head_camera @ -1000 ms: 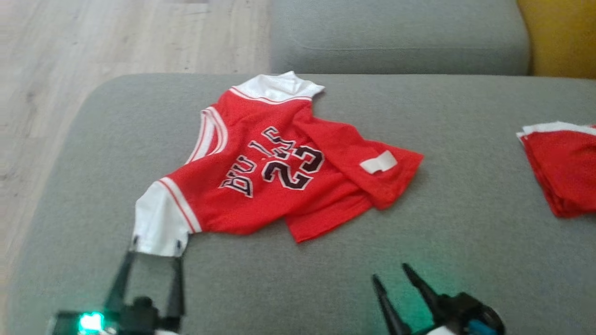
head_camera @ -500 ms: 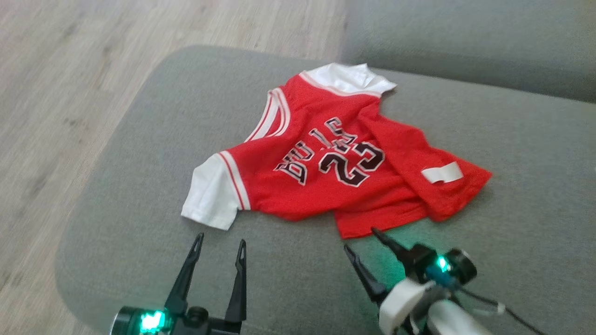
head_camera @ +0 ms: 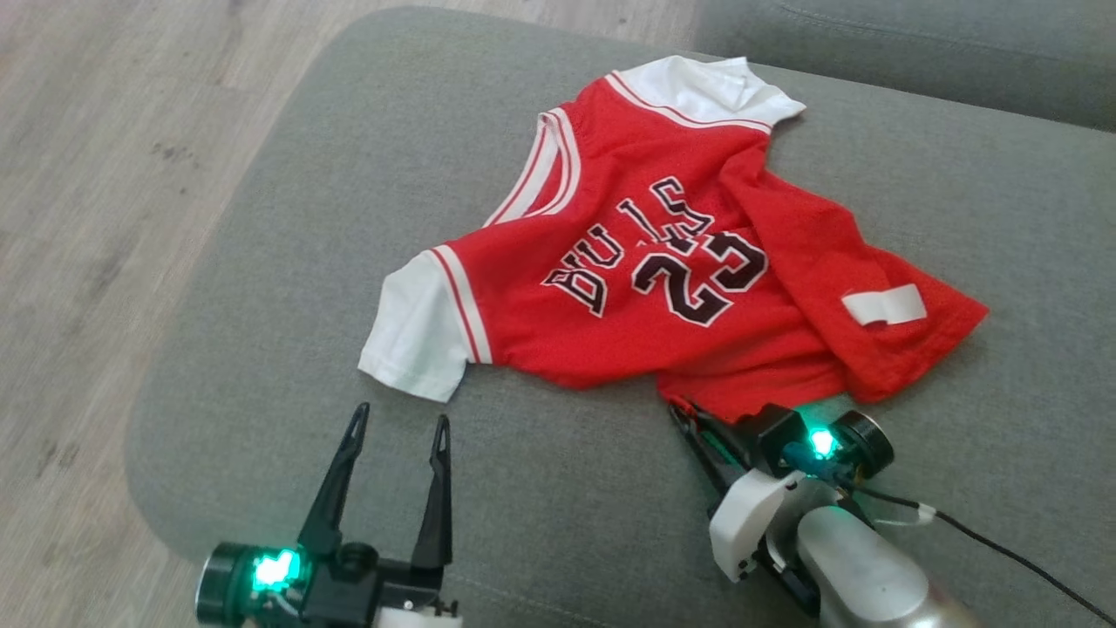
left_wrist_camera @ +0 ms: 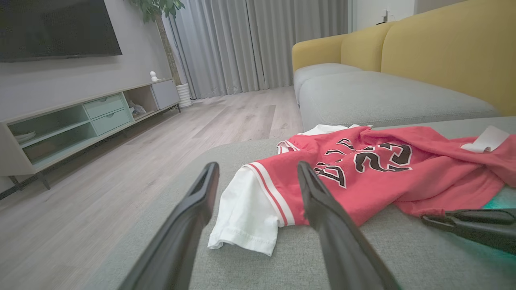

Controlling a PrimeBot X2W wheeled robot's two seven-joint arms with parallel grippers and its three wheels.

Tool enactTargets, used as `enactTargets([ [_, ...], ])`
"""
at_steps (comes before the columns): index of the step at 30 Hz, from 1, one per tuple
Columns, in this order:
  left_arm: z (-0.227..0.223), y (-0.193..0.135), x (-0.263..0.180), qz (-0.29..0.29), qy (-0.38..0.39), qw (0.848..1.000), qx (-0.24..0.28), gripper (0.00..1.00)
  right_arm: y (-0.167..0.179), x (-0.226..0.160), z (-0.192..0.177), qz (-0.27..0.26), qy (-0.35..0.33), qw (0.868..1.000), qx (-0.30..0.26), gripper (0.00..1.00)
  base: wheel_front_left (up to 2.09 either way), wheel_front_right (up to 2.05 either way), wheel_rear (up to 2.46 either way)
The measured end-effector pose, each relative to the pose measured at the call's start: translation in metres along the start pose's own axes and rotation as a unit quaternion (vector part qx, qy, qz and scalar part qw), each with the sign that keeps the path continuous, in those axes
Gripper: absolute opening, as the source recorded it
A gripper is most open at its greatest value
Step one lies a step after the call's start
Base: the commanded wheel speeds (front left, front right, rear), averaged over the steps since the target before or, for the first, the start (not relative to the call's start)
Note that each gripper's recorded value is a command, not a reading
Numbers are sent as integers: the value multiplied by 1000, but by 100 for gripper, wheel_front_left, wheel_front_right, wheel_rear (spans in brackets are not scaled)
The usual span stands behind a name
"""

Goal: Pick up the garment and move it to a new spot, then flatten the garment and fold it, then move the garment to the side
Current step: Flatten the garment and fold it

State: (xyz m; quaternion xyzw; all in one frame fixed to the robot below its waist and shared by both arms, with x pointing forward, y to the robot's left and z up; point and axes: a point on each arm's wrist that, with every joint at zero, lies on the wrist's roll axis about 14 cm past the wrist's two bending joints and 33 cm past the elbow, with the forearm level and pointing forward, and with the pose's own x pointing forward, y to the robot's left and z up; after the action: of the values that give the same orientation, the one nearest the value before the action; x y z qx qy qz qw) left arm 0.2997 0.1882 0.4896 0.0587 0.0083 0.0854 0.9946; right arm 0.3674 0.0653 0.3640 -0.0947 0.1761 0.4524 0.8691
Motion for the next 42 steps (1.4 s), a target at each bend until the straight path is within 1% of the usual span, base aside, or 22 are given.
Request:
enactTargets([
  [7, 5, -2, 10, -13, -15, 1000, 4, 100, -8, -12, 9, -18, -18, 1000, -6, 0, 0, 0, 0],
  [11, 8, -5, 14, -21, -22, 1000, 2, 100, -24, -33, 15, -44, -38, 998, -23, 0, 0, 0, 0],
  [15, -3, -10, 13, -40, -4, 999, -10, 100, -55, -72, -7, -93, -20, 995, -40, 0, 0, 0, 0],
  [17, -16, -7, 15, -41, 18, 999, -18, 100, -66, -94, -25, -113, 1, 993, -45, 0, 0, 0, 0],
  [19, -29, 0, 18, -38, 39, 998, -14, 100, -75, -111, -39, -131, 18, 990, -48, 0, 0, 0, 0],
  [22, -50, 14, 24, -35, 71, 997, 0, 100, -102, -133, -48, -176, 32, 983, -47, 0, 0, 0, 0],
  [25, -69, 22, 28, -44, 105, 994, 7, 100, -137, -157, -54, -236, 42, 970, -47, 0, 0, 0, 0],
  [28, -88, 14, 28, -62, 146, 987, 8, 100, -156, -175, -59, -273, 51, 960, -46, 0, 0, 0, 0],
  [31, -109, 1, 26, -85, 199, 976, -7, 100, -163, -180, -59, -291, 47, 955, -41, 0, 0, 0, 0],
  [35, -138, -3, 24, -94, 267, 959, -19, 100, -159, -178, -62, -294, 45, 954, -31, 0, 0, 0, 0],
  [38, -145, -7, 29, -97, 276, 956, -17, 100, -154, -175, -65, -291, 47, 955, -25, 0, 0, 0, 0],
  [42, -144, -16, 51, -104, 262, 959, -26, 100, -154, -175, -68, -293, 49, 955, -20, 0, 0, 0, 0],
])
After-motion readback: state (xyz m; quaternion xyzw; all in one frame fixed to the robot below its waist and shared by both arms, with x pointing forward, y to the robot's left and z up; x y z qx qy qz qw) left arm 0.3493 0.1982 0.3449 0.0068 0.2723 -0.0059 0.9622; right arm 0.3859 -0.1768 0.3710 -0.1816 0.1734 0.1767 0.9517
